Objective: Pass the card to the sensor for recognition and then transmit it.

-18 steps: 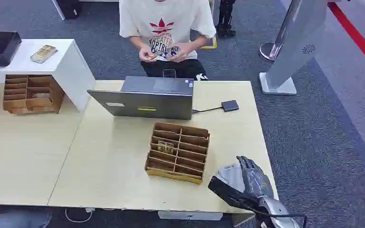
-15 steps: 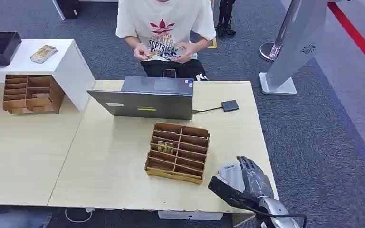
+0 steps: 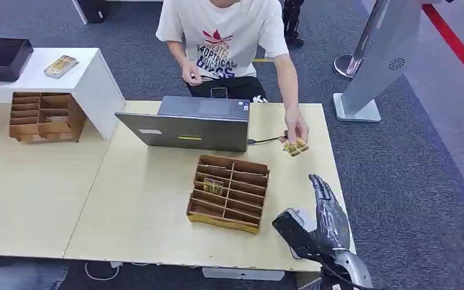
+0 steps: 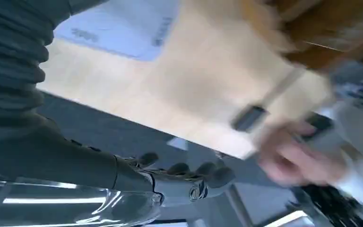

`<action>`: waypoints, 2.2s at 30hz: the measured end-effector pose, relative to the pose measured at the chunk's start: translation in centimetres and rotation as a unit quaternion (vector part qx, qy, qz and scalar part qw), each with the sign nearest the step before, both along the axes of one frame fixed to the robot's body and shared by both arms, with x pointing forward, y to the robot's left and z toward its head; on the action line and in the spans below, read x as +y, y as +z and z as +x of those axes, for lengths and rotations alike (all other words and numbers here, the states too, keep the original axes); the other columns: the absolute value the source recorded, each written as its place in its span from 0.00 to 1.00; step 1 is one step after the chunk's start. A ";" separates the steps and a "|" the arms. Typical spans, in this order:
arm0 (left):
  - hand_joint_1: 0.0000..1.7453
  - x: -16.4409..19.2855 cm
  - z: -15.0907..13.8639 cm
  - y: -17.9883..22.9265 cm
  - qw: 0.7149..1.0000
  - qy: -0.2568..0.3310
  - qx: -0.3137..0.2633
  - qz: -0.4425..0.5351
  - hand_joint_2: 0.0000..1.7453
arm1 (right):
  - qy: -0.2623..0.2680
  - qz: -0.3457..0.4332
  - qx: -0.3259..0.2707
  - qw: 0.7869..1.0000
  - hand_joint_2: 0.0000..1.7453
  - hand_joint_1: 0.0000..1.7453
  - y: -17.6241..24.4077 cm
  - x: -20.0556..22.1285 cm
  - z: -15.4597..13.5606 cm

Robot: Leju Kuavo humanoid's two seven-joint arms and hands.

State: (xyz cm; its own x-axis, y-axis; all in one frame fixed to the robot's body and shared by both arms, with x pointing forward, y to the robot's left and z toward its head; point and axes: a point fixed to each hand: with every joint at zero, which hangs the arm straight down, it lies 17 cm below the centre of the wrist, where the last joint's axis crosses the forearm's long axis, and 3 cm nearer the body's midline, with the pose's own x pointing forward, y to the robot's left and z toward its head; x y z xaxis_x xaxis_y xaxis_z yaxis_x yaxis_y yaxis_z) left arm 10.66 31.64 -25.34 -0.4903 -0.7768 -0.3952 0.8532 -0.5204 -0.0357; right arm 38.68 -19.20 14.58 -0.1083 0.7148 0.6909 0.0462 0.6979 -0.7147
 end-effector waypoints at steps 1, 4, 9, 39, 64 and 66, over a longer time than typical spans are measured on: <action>0.00 0.0 1.0 1.2 0.998 -0.029 0.037 0.033 1.00 | -0.001 0.032 -0.027 0.999 0.00 0.00 1.6 0.2 -0.1; 0.00 -0.2 -1.0 5.3 0.972 -0.037 0.204 0.107 1.00 | -0.010 0.119 -0.098 0.988 0.00 0.00 5.7 -0.3 -0.8; 0.00 -3.1 -3.1 6.5 0.957 -0.037 0.274 0.087 1.00 | -0.013 0.247 -0.169 0.954 0.00 0.00 9.6 -0.8 -2.9; 0.00 -5.4 -10.2 1.4 0.934 0.138 0.276 -0.181 1.00 | 0.487 0.565 0.024 0.666 0.00 0.00 11.4 8.7 -17.6; 0.00 -5.2 -5.8 2.4 0.953 0.012 0.278 -0.117 1.00 | 0.544 0.498 0.068 0.672 0.00 0.00 8.8 9.7 -19.2; 0.00 -5.2 -6.0 2.7 0.951 0.018 0.287 -0.116 1.00 | 0.544 0.495 0.069 0.674 0.00 0.00 8.7 9.7 -19.0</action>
State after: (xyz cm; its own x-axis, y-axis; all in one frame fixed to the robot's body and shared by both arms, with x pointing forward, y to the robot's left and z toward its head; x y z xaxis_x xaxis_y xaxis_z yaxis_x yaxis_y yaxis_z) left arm 4.61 26.44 -22.65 -0.5443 -0.8312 0.1134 0.7455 -0.5412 -0.3890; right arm 19.64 -9.48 23.28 -0.0829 -0.5548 0.8278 -0.8968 0.4038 0.1808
